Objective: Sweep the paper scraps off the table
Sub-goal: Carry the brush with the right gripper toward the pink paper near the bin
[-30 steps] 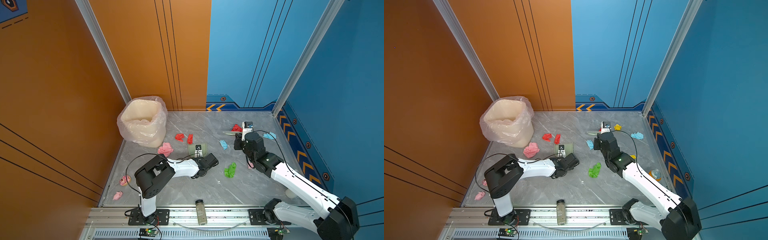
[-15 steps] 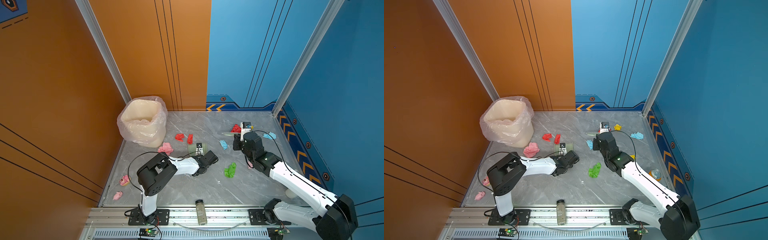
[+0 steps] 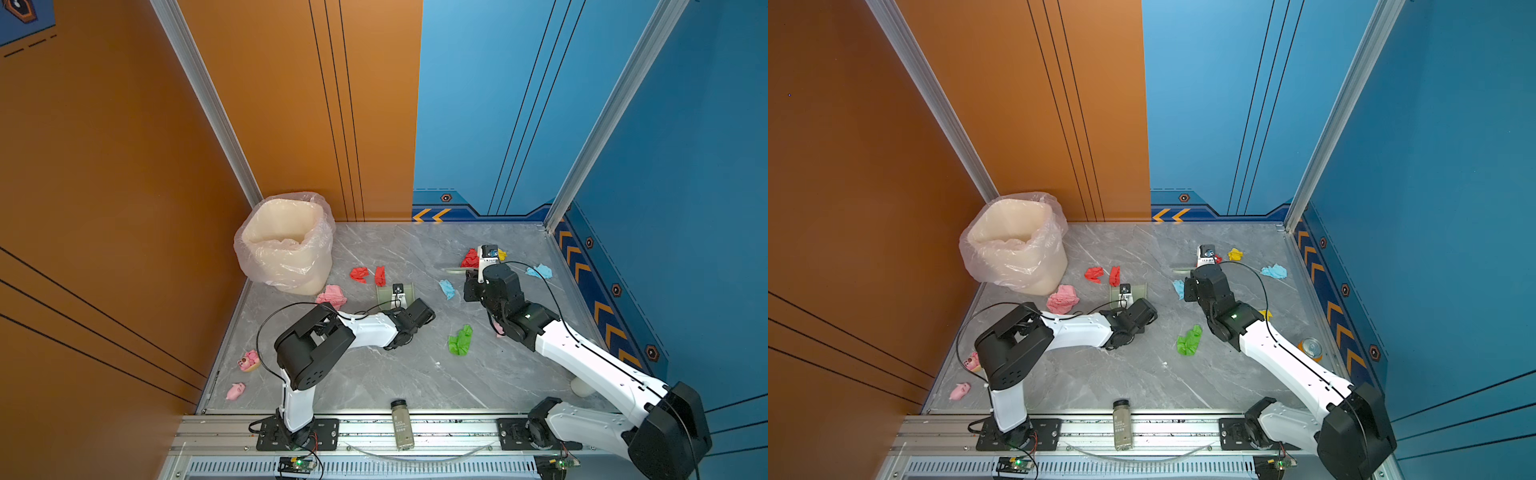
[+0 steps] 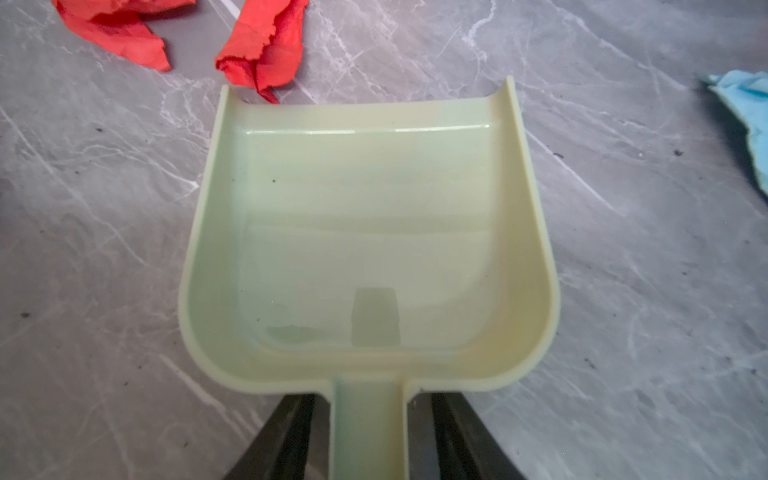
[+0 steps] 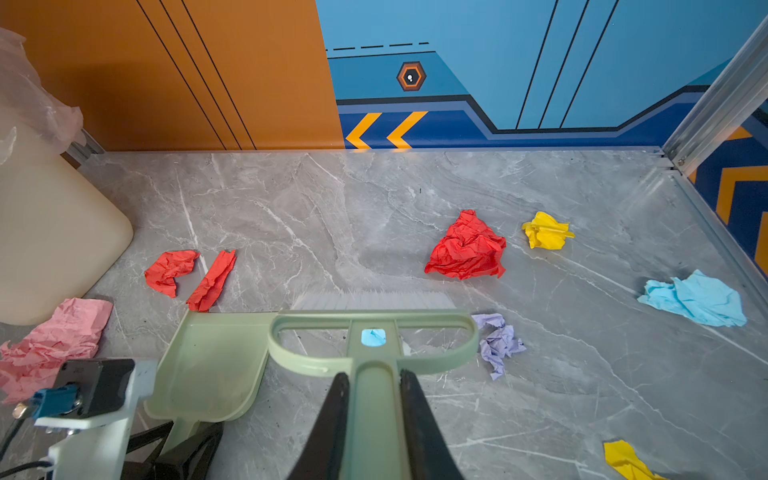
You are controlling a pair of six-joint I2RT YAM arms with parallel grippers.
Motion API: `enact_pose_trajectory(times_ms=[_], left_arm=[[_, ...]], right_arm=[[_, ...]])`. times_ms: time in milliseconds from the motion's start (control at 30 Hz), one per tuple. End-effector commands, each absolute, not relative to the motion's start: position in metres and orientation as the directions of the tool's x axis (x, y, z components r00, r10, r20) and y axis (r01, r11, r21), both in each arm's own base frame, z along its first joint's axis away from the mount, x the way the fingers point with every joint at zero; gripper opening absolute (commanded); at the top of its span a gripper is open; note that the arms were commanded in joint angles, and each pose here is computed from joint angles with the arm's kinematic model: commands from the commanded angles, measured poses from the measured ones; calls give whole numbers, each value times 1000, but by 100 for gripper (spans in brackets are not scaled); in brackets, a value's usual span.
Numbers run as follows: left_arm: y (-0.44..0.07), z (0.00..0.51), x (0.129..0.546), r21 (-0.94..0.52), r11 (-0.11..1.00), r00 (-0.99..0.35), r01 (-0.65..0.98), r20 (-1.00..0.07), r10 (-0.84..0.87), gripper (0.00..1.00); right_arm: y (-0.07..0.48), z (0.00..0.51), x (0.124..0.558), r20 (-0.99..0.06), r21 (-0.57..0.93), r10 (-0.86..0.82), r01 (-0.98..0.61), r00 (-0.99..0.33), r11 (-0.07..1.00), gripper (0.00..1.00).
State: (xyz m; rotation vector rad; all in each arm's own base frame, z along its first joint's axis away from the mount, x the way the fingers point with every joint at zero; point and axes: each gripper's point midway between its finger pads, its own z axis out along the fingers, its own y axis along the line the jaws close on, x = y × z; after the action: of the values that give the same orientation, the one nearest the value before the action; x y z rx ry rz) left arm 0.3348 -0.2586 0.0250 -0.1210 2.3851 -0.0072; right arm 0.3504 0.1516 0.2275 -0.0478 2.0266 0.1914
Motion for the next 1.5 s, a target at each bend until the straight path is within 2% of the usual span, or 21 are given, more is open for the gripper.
enact_pose_trajectory(times_ms=[0,100,433,567,633,1133,1467], left_arm=[[-259,13,333,-31,997,-757,-74,-649,-76,44],[-260,13,333,-34,997,-758,-69,-648,-75,39],[-266,18,331,-56,998,-762,-37,-644,-64,13],[-265,22,327,-62,998,-764,-27,-643,-61,9],[-265,23,323,-65,998,-771,-11,-634,-50,0],[-240,46,268,-52,996,-815,66,-580,24,0],[-203,46,235,-23,998,-829,54,-559,32,0]], right_arm=[[153,242,355,-908,120,54,-133,-415,984,0],[153,242,354,-908,120,54,-134,-415,984,0],[154,243,353,-907,126,57,-139,-417,982,0],[155,244,353,-908,130,60,-142,-415,981,0],[156,244,353,-907,130,58,-146,-417,981,0],[177,249,363,-913,132,30,-226,-407,965,0],[246,259,390,-942,130,-18,-412,-335,902,0]])
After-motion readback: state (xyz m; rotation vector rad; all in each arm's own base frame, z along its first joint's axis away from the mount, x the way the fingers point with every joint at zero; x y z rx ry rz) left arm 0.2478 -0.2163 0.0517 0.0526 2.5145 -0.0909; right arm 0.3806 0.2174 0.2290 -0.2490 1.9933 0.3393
